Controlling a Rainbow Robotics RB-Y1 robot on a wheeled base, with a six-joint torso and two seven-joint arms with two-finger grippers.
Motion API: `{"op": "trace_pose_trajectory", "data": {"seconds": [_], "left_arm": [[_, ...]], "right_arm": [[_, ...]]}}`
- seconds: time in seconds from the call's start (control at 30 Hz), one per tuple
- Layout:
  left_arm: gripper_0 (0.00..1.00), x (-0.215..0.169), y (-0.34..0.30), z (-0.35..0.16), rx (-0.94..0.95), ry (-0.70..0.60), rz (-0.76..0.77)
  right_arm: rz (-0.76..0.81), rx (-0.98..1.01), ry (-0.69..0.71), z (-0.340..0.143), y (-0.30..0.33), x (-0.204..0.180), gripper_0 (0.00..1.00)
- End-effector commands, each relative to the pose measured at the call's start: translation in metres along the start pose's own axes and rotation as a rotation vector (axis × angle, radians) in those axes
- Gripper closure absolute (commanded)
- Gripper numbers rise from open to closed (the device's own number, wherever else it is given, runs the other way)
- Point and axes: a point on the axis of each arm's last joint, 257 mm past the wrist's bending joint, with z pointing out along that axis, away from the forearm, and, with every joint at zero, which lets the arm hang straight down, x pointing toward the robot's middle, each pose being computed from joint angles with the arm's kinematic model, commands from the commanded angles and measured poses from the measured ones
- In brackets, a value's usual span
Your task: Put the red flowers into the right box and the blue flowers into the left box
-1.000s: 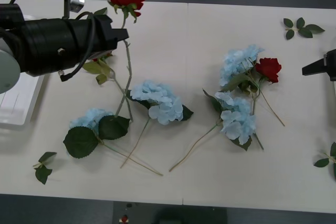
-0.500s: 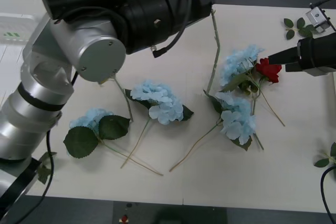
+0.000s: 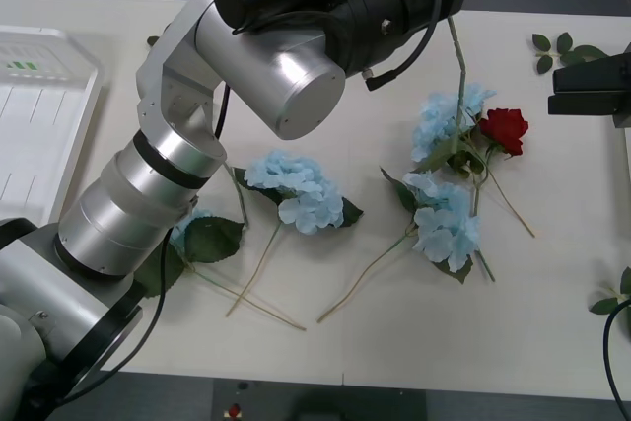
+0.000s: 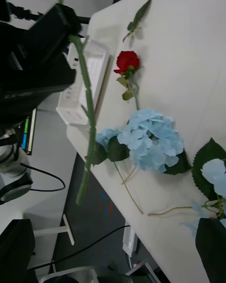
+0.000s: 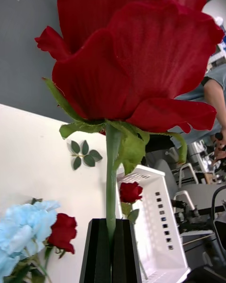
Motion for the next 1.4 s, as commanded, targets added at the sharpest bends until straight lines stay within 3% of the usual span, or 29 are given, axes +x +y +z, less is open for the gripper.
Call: {"op": "trace_pose_trajectory", "data": {"seconds": [0.03, 0.4, 0.67, 1.2, 1.23, 1.27, 1.33, 1.4], "left_arm": [[1.00, -0.011, -0.030, -0.001, 0.054, -0.025, -0.004], [1.00, -0.012, -0.035, -0.001, 0.070, -0.027, -0.045], [1.00, -0.014, -0.034, -0.001, 0.069, -0.032, -0.050], [1.00, -0.015, -0.034, -0.001, 0.067, -0.033, -0.050], [1.00, -0.015, -0.034, -0.001, 0.067, -0.033, -0.050], [1.00, -0.015, -0.034, -0.001, 0.067, -0.033, -0.050], [1.00, -0.015, -0.034, -0.001, 0.067, -0.033, -0.050], [1.00, -0.015, -0.034, -0.001, 0.067, -0.033, -0.050]], "right_arm": [[-0.048, -0.058, -0.003, 0.002, 0.026, -0.022, 0.00], [-0.110, -0.116, -0.010, 0.030, 0.040, -0.041, 0.00], [-0.273, -0.154, -0.023, 0.051, 0.047, -0.042, 0.00], [-0.248, -0.142, -0.006, 0.103, 0.034, -0.038, 0.00], [-0.250, -0.145, -0.010, 0.106, 0.035, -0.040, 0.08], [-0.247, -0.148, -0.013, 0.108, 0.036, -0.040, 0.43], [-0.247, -0.151, -0.021, 0.109, 0.037, -0.041, 0.87], [-0.246, -0.154, -0.022, 0.110, 0.038, -0.042, 1.00]]}}
